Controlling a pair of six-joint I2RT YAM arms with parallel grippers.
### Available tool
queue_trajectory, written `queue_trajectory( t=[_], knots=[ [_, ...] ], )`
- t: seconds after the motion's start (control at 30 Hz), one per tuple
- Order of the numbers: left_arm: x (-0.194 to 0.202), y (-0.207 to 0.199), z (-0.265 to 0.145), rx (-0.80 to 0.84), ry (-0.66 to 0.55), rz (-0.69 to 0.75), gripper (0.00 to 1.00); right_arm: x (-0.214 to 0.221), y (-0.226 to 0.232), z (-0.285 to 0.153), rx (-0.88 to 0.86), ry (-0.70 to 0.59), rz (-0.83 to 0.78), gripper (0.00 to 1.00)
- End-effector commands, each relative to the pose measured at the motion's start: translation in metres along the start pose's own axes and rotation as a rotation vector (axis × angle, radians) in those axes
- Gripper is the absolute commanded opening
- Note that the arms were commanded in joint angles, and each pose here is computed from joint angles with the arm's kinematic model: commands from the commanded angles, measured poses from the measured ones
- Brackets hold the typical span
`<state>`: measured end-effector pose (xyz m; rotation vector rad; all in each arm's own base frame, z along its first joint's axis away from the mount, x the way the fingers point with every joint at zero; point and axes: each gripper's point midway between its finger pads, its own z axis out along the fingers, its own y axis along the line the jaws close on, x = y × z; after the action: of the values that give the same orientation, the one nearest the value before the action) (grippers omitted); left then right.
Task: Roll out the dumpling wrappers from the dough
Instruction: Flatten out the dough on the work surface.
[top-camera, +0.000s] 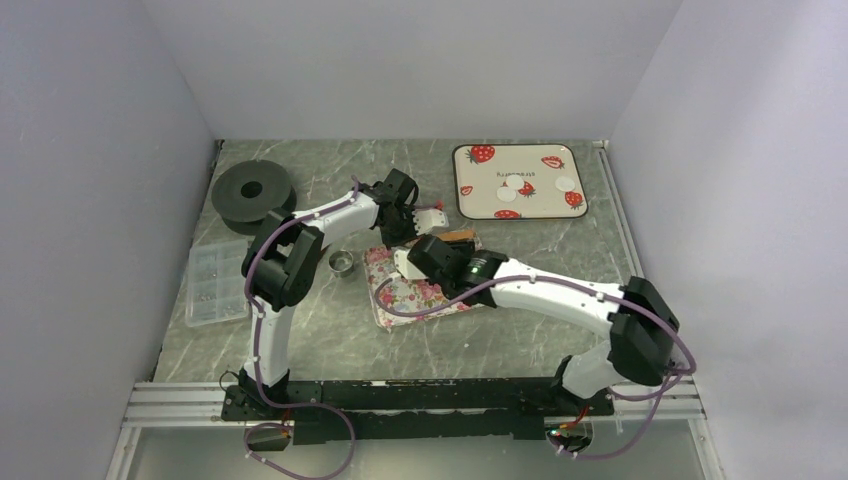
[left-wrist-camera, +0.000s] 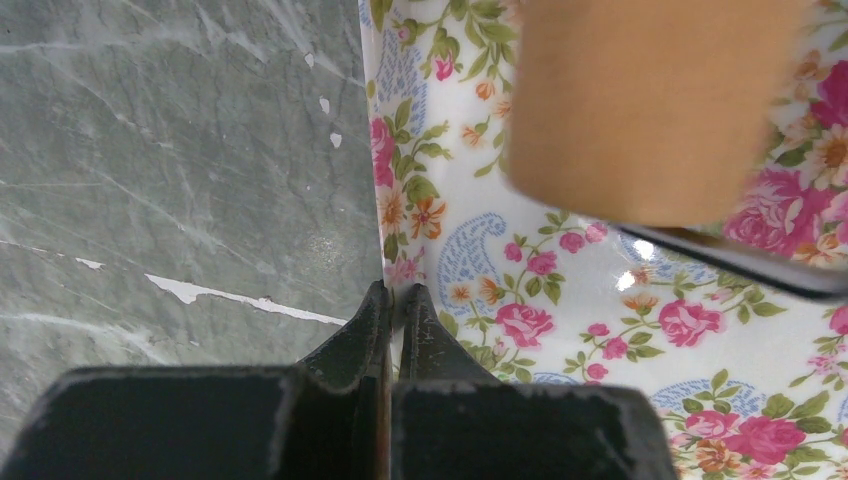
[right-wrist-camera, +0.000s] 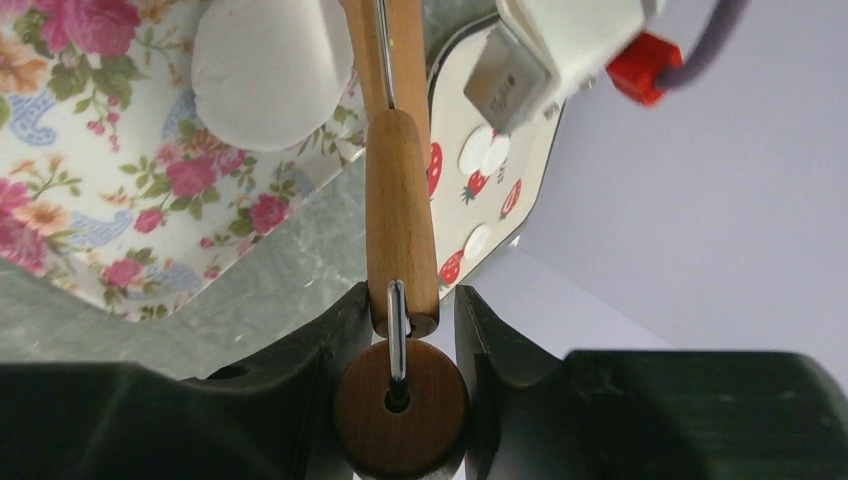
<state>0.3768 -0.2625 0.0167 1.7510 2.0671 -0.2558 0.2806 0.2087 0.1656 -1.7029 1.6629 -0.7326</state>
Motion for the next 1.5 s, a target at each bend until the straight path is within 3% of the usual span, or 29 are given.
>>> queue_trajectory(
  t=[0.0,0.2,0.43,0.8,1.07,1.3,1.47],
  knots=[
    [0.078,-0.069,0.037,0.23,0.244,-0.024,0.0,-0.018,-0.022,0.016,0.076,-0.059,-0.055,0.0],
    [0.078,-0.069,0.037,0.235,0.246,-0.028,0.0,-0.014,0.025,0.048,-0.018,-0.012,-0.135,0.0],
    [0.078,-0.068,0.037,0.231,0.246,-0.027,0.0,0.005,0.078,0.035,-0.114,0.02,-0.177,0.0],
    [0.079,-0.069,0.038,0.234,0.249,-0.028,0.0,0.001,0.087,0.046,-0.157,0.026,-0.201,0.0],
    [0.079,-0.068,0.038,0.228,0.25,-0.024,0.0,0.025,0.114,0.018,-0.213,0.062,-0.197,0.0],
    [0.081,-0.068,0.038,0.228,0.255,-0.026,0.0,0.003,0.104,0.045,-0.191,0.025,-0.209,0.0],
    [0.08,-0.068,0.037,0.226,0.252,-0.025,0.0,0.021,0.119,0.037,-0.22,0.083,-0.203,0.0]
  ],
)
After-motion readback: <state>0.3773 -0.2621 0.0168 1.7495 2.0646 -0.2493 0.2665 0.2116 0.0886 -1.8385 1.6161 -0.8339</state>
